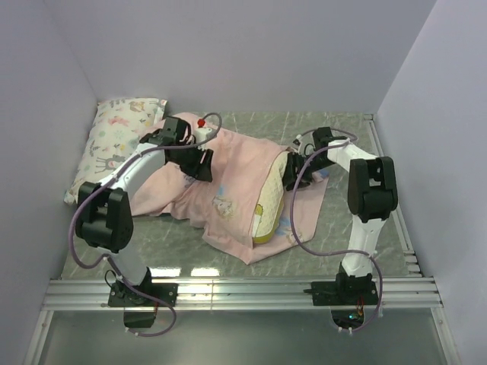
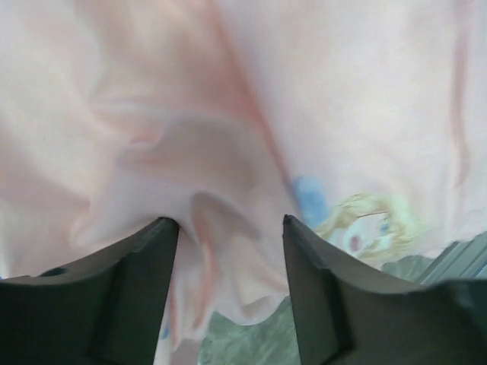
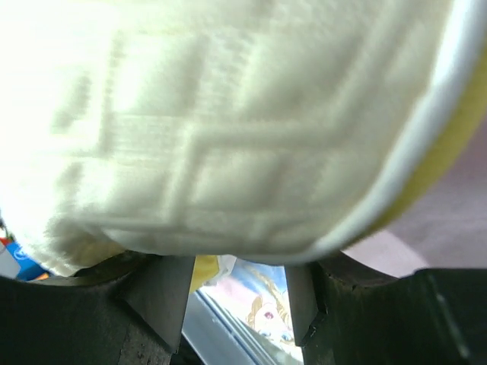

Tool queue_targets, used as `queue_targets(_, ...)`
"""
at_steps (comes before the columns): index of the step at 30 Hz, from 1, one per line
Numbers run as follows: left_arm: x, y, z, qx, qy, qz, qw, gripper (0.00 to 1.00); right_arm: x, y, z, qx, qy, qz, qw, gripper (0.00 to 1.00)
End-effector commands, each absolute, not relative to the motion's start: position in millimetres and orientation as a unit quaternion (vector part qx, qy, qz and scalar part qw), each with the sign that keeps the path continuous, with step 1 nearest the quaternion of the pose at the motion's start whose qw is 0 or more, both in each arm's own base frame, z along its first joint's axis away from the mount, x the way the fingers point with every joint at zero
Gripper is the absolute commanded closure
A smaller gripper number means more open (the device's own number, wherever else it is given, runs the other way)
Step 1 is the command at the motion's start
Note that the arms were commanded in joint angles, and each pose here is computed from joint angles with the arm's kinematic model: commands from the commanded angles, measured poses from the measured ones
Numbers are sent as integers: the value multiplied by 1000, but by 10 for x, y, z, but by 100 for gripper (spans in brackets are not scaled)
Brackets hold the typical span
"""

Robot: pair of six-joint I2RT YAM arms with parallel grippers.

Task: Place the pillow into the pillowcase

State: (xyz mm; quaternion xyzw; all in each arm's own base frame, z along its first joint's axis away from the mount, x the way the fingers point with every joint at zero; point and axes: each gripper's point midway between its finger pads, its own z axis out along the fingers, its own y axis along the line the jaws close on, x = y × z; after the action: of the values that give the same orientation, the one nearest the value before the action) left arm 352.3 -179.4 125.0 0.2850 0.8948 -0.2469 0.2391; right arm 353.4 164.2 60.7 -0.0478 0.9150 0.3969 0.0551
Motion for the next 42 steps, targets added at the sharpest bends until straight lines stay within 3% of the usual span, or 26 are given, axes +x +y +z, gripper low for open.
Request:
queue_targets(1,3614,-2106,1992,324,841,-263,344,36,3395,1673,979,-83,902,416,77,45)
queue_targets(7,3493,-2903,2022,342,826,-262,364,38,3342,1700,999,-63,901,420,90,48)
queue_targets(15,3442,-3663,1667,338,833,-331,286,45,3303,1766,859,-48,898,433,67,53)
queue_targets(18,3305,-3825,1442,351,841,-332,244,59,3327,1788,820,-49,898,432,66,54)
queue_targets(21,3237,-3982,1546,357,832,-353,236,76,3339,1804,798,-45,897,435,62,54)
queue_targets(22,3216,-4008,1608,359,827,-360,239,89,3337,1815,797,-46,897,435,61,54)
queue_targets(24,3116,-4089,1881,370,802,-398,247,98,3343,1823,785,-45,897,436,61,55)
queue_targets(30,2773,-4096,2401,394,746,-474,254,100,3355,1901,809,-46,891,448,57,55)
queue_targets(31,2763,-4045,2340,387,760,-461,245,81,3350,1912,823,-46,888,453,57,55)
queue_targets(33,2843,-3957,2238,374,782,-427,258,52,3337,1923,875,-48,885,459,61,55)
queue_targets(35,3043,-3877,2147,347,806,-375,299,7,3320,1939,920,-47,881,466,64,55)
queue_targets(37,3142,-3836,2029,334,822,-328,325,1,3311,1946,989,-52,878,471,71,55)
queue_targets(42,3270,-3922,1663,305,854,-237,349,1,3288,1974,1099,-53,870,484,78,55)
